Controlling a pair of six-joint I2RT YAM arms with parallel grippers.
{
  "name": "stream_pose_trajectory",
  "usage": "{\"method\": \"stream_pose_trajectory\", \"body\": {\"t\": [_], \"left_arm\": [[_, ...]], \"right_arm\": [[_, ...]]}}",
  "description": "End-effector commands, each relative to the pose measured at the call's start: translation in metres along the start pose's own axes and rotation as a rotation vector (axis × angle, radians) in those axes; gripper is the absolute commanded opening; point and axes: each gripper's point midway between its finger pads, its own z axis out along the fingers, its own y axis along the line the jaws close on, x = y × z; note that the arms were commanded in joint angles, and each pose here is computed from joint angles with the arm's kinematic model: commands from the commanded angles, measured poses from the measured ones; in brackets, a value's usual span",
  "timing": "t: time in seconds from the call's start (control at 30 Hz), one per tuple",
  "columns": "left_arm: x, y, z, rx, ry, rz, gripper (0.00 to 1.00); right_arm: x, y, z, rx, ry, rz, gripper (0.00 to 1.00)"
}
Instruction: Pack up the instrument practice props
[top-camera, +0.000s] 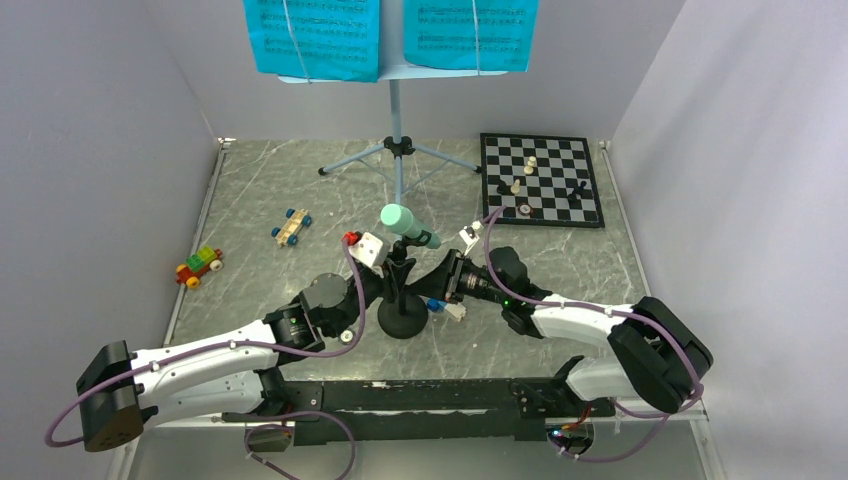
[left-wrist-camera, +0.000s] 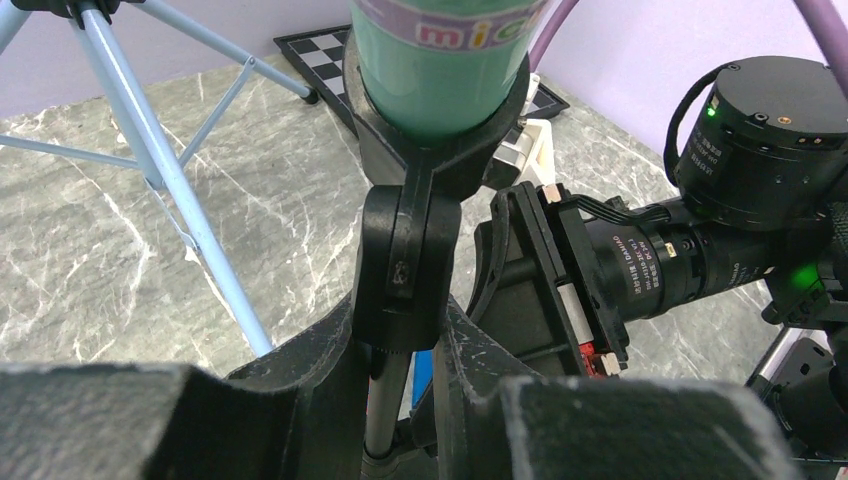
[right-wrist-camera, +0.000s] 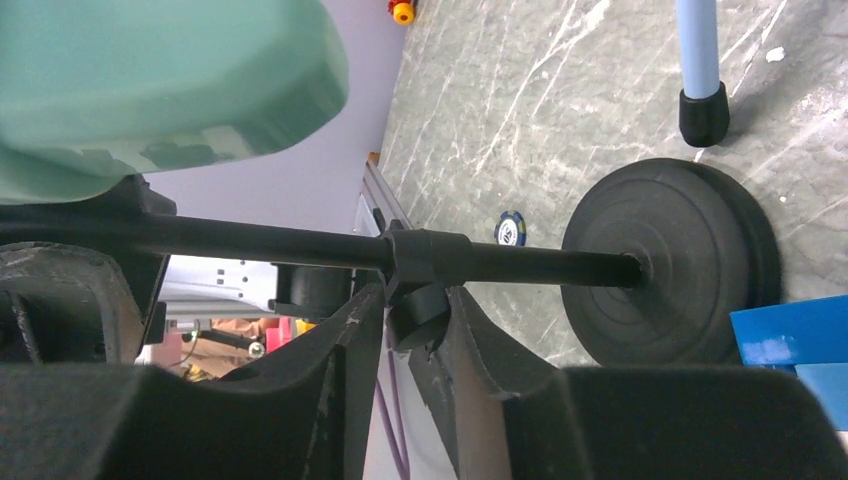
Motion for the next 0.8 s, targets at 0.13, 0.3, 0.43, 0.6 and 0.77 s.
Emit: {"method": "stream_pose_trajectory", "body": {"t": [0.13, 0.3, 0.43, 0.6, 0.77], "left_arm": [[0.038, 0.006, -0.006, -0.013, 0.108, 0.040, 0.00], [0.043, 0.007, -0.007, -0.016, 0.120, 0.032, 0.00], [0.050, 0.007, -0.009, -0.022, 0.140, 0.025, 0.00], [0.064, 0.010, -0.010, -0.040, 0.175, 0.017, 0.00], [0.074, 0.011, -0.011, -0.050, 0.198, 0.008, 0.00]], "right_arm": [[-0.008, 0.013, 0.002, -0.063, -0.017, -0.063, 0.23], [-0.008, 0.004, 0.004, -0.039, -0.014, -0.115, 0.00], [-0.011, -0.013, 0.003, 0.027, -0.041, -0.220, 0.00], [-0.019, -0.023, -0.009, 0.103, -0.134, -0.410, 0.00], [-0.019, -0.032, -0.013, 0.244, -0.182, -0.676, 0.00]]}}
